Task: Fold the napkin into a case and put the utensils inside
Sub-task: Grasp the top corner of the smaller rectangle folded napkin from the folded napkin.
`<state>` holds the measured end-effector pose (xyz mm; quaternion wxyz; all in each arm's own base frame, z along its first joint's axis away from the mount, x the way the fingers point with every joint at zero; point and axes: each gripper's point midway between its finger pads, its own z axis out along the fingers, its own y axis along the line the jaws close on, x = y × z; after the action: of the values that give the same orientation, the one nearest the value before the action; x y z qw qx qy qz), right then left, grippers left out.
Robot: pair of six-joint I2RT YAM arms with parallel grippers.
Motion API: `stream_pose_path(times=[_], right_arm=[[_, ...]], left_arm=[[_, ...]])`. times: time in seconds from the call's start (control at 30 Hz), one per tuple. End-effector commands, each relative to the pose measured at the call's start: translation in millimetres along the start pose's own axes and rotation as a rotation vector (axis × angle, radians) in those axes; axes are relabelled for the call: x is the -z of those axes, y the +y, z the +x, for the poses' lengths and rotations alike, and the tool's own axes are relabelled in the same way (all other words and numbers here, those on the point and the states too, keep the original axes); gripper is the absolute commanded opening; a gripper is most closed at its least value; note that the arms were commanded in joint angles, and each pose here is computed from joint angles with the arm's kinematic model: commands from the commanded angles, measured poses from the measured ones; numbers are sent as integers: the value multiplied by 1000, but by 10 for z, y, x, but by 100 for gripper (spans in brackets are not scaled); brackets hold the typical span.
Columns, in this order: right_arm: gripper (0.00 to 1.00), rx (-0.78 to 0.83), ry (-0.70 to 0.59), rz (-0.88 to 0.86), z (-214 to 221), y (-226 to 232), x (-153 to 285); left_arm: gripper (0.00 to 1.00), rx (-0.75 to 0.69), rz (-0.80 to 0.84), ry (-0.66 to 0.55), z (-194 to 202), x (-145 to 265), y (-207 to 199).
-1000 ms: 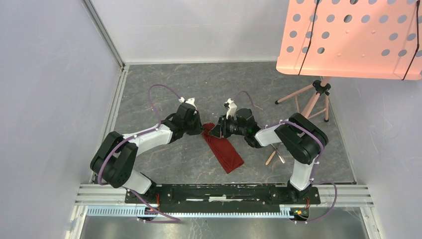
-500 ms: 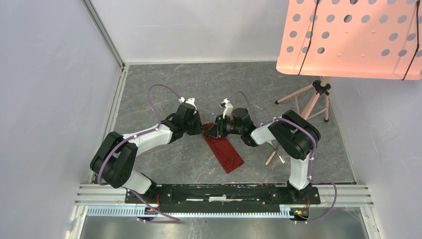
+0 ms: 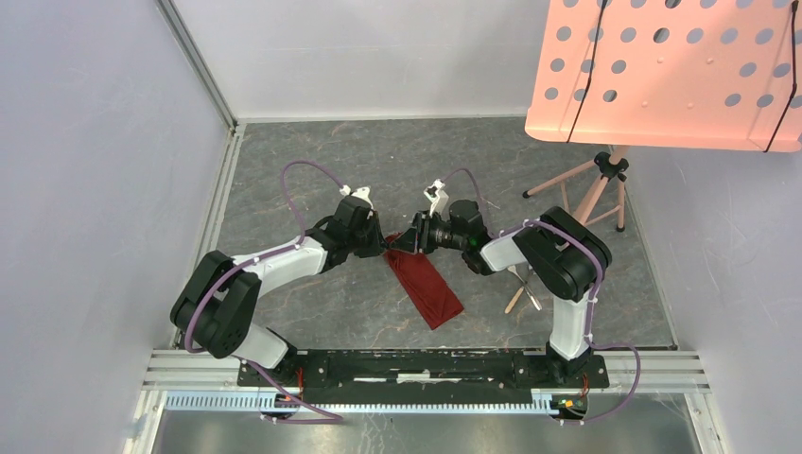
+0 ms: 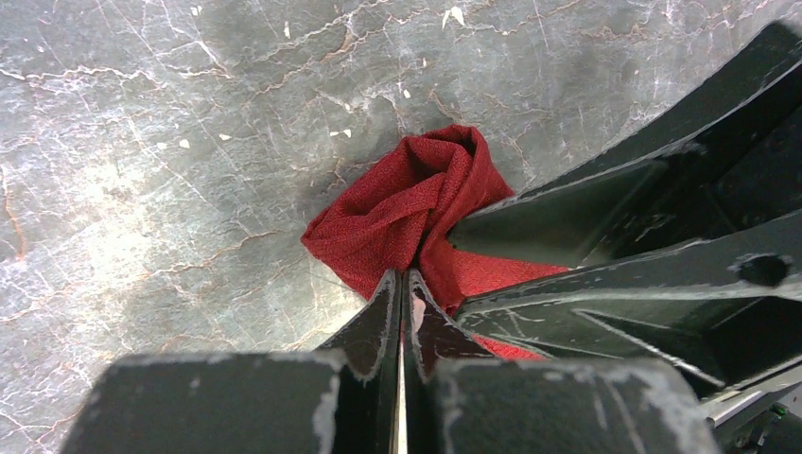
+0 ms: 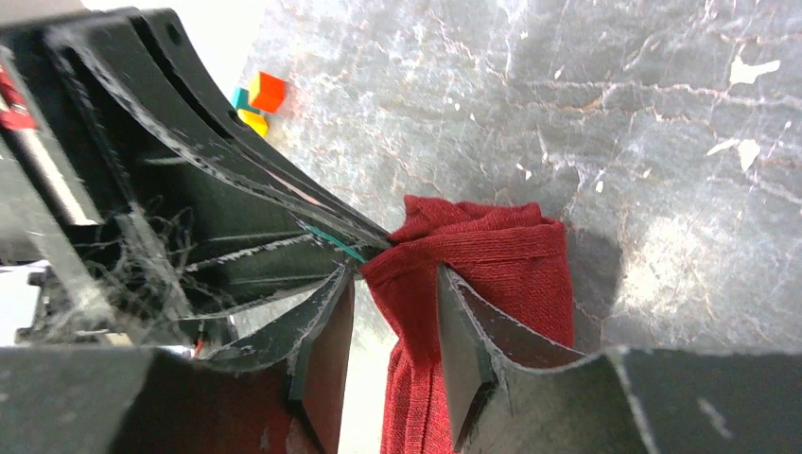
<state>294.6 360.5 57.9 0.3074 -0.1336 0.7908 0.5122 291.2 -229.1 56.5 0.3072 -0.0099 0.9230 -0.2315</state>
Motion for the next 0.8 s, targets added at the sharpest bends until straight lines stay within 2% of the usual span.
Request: stream_pose_path(times=[0.0, 0.47, 0.6, 0.77], right_arm=[[43, -35, -49, -92, -138, 137, 4], [23, -73, 2, -76, 113, 2, -91], [24, -1, 40, -10, 231, -65, -208], [32, 80, 75, 158, 411, -324, -284]], left_arm=[[2, -7, 42, -34, -100, 55, -81], [2, -6, 55, -40, -122, 68, -113], [2, 2, 75, -29, -110, 75, -154], [2, 35, 88, -23, -122, 93, -205]])
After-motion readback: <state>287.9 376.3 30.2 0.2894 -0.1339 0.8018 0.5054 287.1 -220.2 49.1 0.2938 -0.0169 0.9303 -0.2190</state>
